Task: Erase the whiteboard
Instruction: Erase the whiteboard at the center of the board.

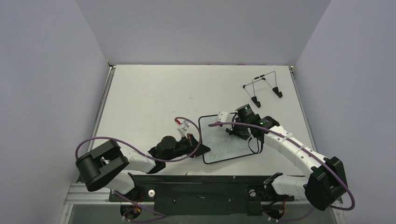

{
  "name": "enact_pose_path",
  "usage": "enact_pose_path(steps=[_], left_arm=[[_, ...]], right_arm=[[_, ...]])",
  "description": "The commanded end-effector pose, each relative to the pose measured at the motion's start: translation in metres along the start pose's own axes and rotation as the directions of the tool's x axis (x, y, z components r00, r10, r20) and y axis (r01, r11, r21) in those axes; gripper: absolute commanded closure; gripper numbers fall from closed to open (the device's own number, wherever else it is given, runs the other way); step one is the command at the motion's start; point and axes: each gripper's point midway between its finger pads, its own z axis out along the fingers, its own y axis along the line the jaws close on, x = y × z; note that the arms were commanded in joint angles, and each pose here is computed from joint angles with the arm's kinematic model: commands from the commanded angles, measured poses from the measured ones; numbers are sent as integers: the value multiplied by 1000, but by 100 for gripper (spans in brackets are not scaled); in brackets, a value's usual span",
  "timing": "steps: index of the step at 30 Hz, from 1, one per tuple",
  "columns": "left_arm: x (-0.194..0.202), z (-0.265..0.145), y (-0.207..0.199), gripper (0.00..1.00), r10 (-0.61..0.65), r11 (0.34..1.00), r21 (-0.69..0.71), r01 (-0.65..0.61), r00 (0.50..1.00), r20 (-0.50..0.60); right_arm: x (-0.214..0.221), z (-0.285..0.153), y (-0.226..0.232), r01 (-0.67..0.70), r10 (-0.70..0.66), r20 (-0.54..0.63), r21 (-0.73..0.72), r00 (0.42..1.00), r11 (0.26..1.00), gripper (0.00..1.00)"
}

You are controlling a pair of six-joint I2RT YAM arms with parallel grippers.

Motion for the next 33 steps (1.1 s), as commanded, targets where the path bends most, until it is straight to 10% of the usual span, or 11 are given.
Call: enact_pose_path(steps=[1, 11, 20, 29, 33], left_arm=[[-17, -1, -44, 100, 86, 982, 166, -94, 995, 57], [-16, 1, -44, 100, 85, 982, 167, -93, 995, 52], [-16, 2, -44, 100, 82, 982, 165, -90, 995, 53], [-15, 2, -43, 100, 83, 982, 167, -89, 995, 46], [-15, 1, -42, 100, 82, 982, 164, -89, 995, 52]], right_arm=[[-1, -8, -53, -131, 133, 5, 242, 991, 962, 100], [-22, -11, 35, 149, -126, 116, -222, 985, 964, 100], [-4, -12, -52, -147, 146, 22, 209, 989, 967, 100], [-3, -10, 22, 116, -110, 41, -167, 993, 979, 100], [-19, -10, 1, -18, 26, 79, -93, 997, 995, 100]])
